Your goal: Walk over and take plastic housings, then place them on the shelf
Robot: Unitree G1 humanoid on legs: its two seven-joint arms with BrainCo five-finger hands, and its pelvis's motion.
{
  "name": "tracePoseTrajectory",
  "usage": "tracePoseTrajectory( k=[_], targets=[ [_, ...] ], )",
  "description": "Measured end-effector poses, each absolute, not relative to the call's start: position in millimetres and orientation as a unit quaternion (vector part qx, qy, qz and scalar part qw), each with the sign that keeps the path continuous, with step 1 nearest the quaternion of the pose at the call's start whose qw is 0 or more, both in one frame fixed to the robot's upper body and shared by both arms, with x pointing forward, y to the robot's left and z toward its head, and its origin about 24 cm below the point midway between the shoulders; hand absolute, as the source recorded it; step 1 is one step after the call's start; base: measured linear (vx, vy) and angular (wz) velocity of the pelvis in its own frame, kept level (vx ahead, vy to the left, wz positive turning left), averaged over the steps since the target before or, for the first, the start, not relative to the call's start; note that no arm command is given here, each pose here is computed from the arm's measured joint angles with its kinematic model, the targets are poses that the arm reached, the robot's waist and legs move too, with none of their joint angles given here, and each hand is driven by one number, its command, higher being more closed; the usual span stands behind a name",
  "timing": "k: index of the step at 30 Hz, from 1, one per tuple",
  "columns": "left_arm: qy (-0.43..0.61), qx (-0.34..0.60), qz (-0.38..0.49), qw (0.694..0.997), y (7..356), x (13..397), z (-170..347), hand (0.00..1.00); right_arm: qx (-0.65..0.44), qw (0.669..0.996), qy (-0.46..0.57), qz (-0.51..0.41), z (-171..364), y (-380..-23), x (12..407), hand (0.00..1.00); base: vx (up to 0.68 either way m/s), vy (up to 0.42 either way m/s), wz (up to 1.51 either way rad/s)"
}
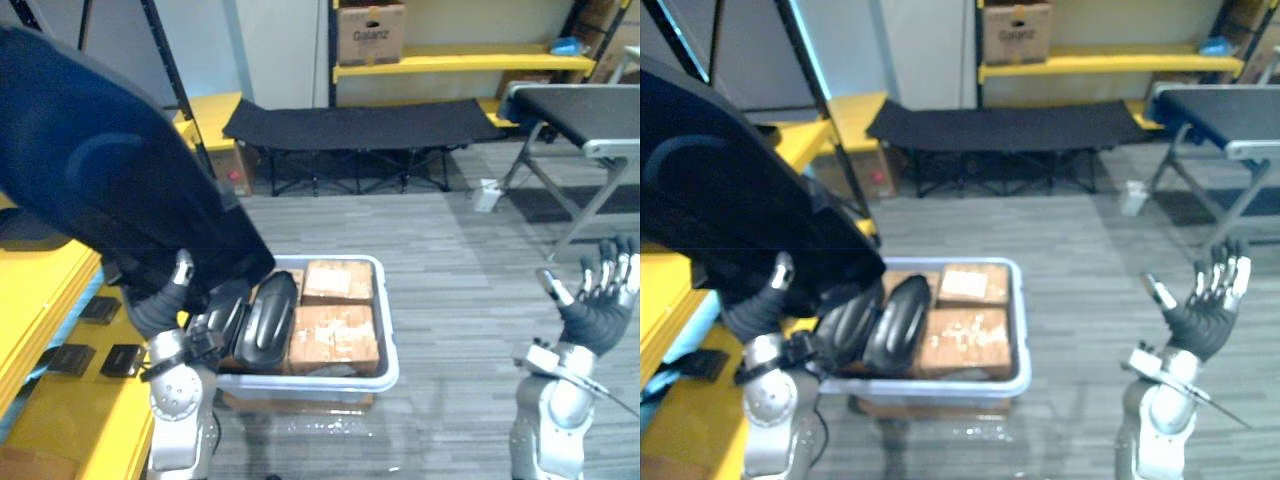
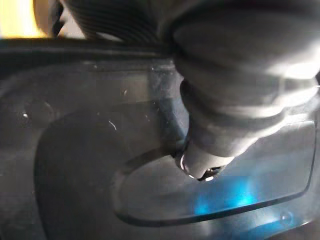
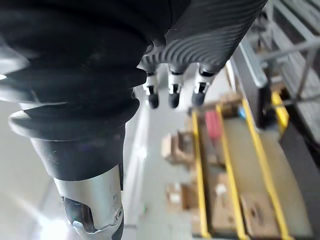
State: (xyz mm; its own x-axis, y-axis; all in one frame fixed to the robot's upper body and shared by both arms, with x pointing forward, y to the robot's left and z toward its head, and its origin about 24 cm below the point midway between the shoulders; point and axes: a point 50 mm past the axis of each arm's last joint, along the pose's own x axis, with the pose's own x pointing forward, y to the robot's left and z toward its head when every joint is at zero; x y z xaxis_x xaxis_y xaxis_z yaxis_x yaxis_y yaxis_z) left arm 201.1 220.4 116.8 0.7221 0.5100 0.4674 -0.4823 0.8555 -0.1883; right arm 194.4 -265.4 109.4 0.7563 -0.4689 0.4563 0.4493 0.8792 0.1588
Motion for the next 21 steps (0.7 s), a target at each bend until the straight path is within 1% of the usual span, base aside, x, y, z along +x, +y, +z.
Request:
tracePoseTrajectory(
  k=[6, 11, 16, 21],
  targets=[
    [-0.296, 0.029, 0.317, 0.901, 240, 186, 133, 1.00, 0.012, 0.939, -0.296, -0.175, 134, -253, 217, 0.00, 0.05, -0.014, 0.38],
    [-0.292, 0.062, 0.361, 0.884, 260, 167, 133, 1.00, 0.025, 0.946, -0.303, -0.109, 147, -225, 238, 0.00, 0.02, -0.021, 0.52],
    [-0.279, 0.090, 0.379, 0.878, 273, 146, 128, 1.00, 0.024, 0.950, -0.291, -0.113, 148, -218, 245, 0.00, 0.00, -0.004, 0.29],
    [-0.294, 0.095, 0.362, 0.879, 271, 143, 133, 1.00, 0.023, 0.952, -0.283, -0.112, 147, -219, 246, 0.00, -0.04, -0.001, -0.05]
  ],
)
